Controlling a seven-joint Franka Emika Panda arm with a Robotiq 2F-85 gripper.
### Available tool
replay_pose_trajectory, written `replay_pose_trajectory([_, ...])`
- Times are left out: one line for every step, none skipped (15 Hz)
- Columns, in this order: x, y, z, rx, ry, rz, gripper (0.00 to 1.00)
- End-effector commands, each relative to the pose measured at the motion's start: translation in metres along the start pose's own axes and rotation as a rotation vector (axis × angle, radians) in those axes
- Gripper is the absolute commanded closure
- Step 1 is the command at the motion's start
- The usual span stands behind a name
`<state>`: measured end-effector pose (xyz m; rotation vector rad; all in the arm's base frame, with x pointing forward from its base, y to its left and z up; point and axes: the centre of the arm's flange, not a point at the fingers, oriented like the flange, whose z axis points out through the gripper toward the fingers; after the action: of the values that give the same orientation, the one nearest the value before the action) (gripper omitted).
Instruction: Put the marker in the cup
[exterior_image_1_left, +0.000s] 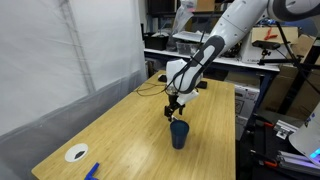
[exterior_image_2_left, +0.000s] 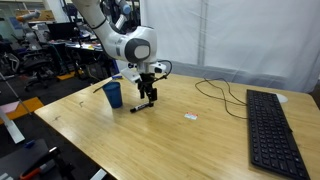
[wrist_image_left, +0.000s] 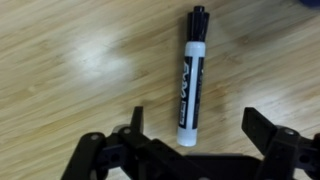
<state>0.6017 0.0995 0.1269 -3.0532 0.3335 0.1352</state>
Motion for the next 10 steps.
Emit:
replay_pose_trajectory([0.0016, -0.0005, 0.0067, 0.002, 0.053, 0.015, 0.00])
replay_pose_trajectory([0.0016, -0.0008, 0.0087, 0.001, 0.056, 0.024, 0.20])
replay_pose_trajectory([0.0011, -0.0011, 0.0100, 0.000, 0.060, 0.034, 0.27])
replay_pose_trajectory([0.0009, -0.0017, 0.0105, 0.001, 0.066, 0.041, 0.34])
replay_pose_trajectory([0.0007, -0.0027, 0.0109, -0.002, 0.072, 0.049, 0.42])
replay_pose_trajectory([0.0012, -0.0017, 0.0093, -0.006, 0.075, 0.060, 0.47])
replay_pose_trajectory([0.0017, -0.0019, 0.0084, -0.010, 0.077, 0.068, 0.55])
replay_pose_trajectory([0.0019, -0.0011, 0.0074, -0.012, 0.080, 0.076, 0.61])
replay_pose_trajectory([0.0020, -0.0015, 0.0068, -0.015, 0.082, 0.082, 0.69])
replay_pose_trajectory([0.0018, -0.0017, 0.0066, -0.017, 0.084, 0.086, 0.75])
